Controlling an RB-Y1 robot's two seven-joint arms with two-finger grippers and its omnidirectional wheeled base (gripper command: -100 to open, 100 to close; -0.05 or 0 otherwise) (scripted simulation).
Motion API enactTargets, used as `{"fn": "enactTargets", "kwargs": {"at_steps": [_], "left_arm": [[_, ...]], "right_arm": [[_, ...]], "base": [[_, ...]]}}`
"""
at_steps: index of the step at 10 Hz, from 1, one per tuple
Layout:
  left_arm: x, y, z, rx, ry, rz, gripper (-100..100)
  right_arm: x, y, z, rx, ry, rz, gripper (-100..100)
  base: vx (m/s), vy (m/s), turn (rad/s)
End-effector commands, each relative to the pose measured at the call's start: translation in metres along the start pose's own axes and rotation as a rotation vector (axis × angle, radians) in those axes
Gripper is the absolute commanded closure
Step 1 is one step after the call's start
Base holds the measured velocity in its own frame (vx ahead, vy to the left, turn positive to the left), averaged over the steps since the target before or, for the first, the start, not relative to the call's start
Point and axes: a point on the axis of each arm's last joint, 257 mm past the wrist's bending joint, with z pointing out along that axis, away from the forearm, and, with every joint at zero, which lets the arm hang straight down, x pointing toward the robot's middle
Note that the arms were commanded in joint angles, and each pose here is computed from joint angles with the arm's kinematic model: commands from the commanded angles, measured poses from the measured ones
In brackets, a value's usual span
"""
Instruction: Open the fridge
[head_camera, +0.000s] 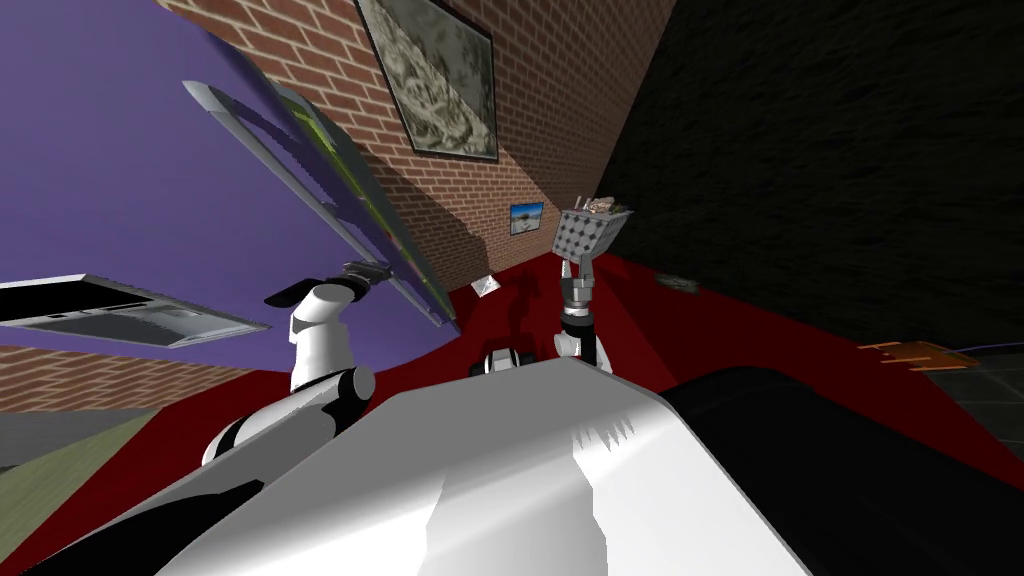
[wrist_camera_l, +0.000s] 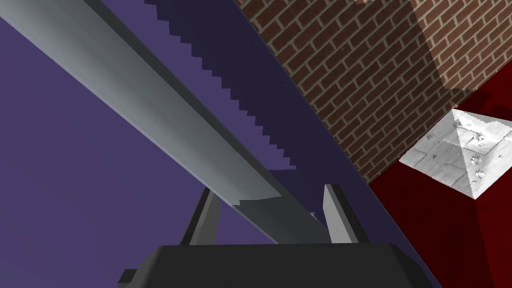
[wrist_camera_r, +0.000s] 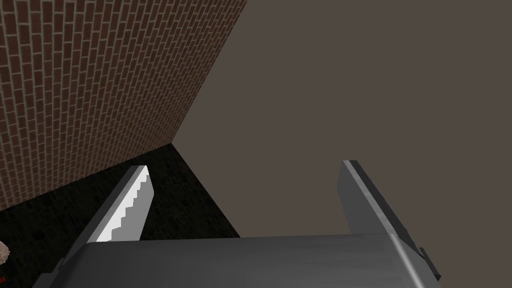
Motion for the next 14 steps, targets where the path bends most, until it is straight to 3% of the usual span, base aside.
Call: {"fn": "enactTargets", "kwargs": {"at_steps": [1,4,6,8,9,12,13,14], "left_arm": [[0.029,0.036,0.001,-0.085,0.062,0.018,100],[0.051,0.068,-0.002,-0.157,0.113,0.025,100],[0.046,0.069,0.001,-0.160,0.101,0.020,100],[0.059,0.092,-0.007,-0.219,0.136,0.027,100],[0.059,0.092,-0.007,-0.219,0.136,0.027,100],[0.080,0.125,-0.021,-0.304,0.195,0.036,100],[0.080,0.125,-0.021,-0.304,0.195,0.036,100],[0.087,0.136,-0.026,-0.333,0.215,0.040,100]], "right_arm": [[0.000,0.000,0.000,0.000,0.000,0.000,0],[0.000,0.000,0.000,0.000,0.000,0.000,0],[0.000,0.000,0.000,0.000,0.000,0.000,0],[0.000,0.000,0.000,0.000,0.000,0.000,0],[0.000,0.000,0.000,0.000,0.000,0.000,0],[0.000,0.000,0.000,0.000,0.000,0.000,0],[0.000,0.000,0.000,0.000,0.000,0.000,0],[0.000,0.000,0.000,0.000,0.000,0.000,0]], "base": [[-0.414,0.159,0.006],[-0.291,0.092,0.022],[-0.108,0.027,0.012],[-0.149,0.134,-0.034],[-0.204,0.161,-0.054],[-0.279,0.206,-0.036],[-0.207,0.160,-0.036],[-0.187,0.172,-0.014]]}}
